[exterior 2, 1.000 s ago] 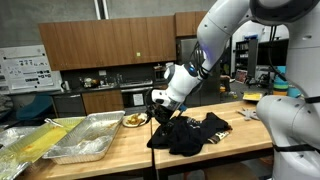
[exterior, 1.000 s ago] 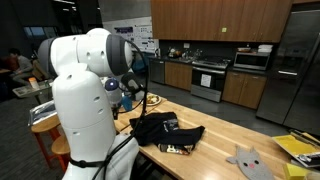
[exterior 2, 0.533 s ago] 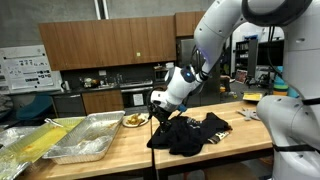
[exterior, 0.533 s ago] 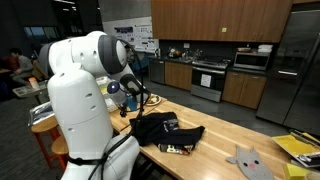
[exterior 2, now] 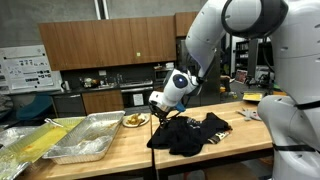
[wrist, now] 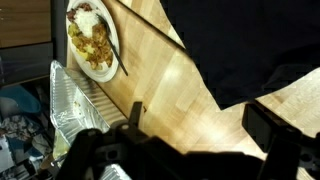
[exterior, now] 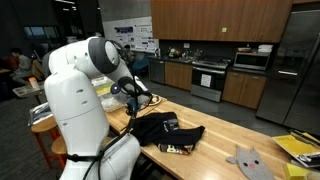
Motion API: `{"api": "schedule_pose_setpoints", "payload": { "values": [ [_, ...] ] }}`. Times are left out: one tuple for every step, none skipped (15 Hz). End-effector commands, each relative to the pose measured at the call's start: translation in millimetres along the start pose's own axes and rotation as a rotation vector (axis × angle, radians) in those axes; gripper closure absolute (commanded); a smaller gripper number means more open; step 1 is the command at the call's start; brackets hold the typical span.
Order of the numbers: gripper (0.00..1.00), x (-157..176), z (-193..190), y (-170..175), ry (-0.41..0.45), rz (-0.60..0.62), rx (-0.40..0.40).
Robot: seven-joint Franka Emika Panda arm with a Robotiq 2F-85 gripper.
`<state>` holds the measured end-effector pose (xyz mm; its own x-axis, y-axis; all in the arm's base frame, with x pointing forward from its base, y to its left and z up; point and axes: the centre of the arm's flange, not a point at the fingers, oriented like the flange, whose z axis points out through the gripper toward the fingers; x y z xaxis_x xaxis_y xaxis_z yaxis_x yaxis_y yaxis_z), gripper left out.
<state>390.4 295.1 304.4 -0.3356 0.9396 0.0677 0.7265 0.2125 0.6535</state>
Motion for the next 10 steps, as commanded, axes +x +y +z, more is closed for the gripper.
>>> {"api": "schedule_pose_setpoints", "payload": {
  "values": [
    [0.0, -0.6, 16.1, 9.8, -0.045, 0.061, 0.028],
    [0.0, -1.8, 19.1, 8.8, -0.058, 0.075, 0.04],
    [0.0, -3.0, 21.4, 7.1, -0.073, 0.089, 0.045],
    [0.0, -5.1, 24.1, 5.7, -0.084, 0.103, 0.05],
    [0.0, -7.7, 27.0, 3.8, -0.097, 0.117, 0.055],
    [0.0, -9.8, 29.4, 1.7, -0.105, 0.128, 0.066],
    [0.0, -11.4, 31.6, -1.3, -0.11, 0.142, 0.082],
    [0.0, -13.2, 33.2, -3.3, -0.11, 0.153, 0.094],
    [0.0, -14.2, 34.5, -5.5, -0.11, 0.164, 0.104],
    [0.0, -15.3, 35.6, -7.5, -0.109, 0.171, 0.116]
  ]
}}
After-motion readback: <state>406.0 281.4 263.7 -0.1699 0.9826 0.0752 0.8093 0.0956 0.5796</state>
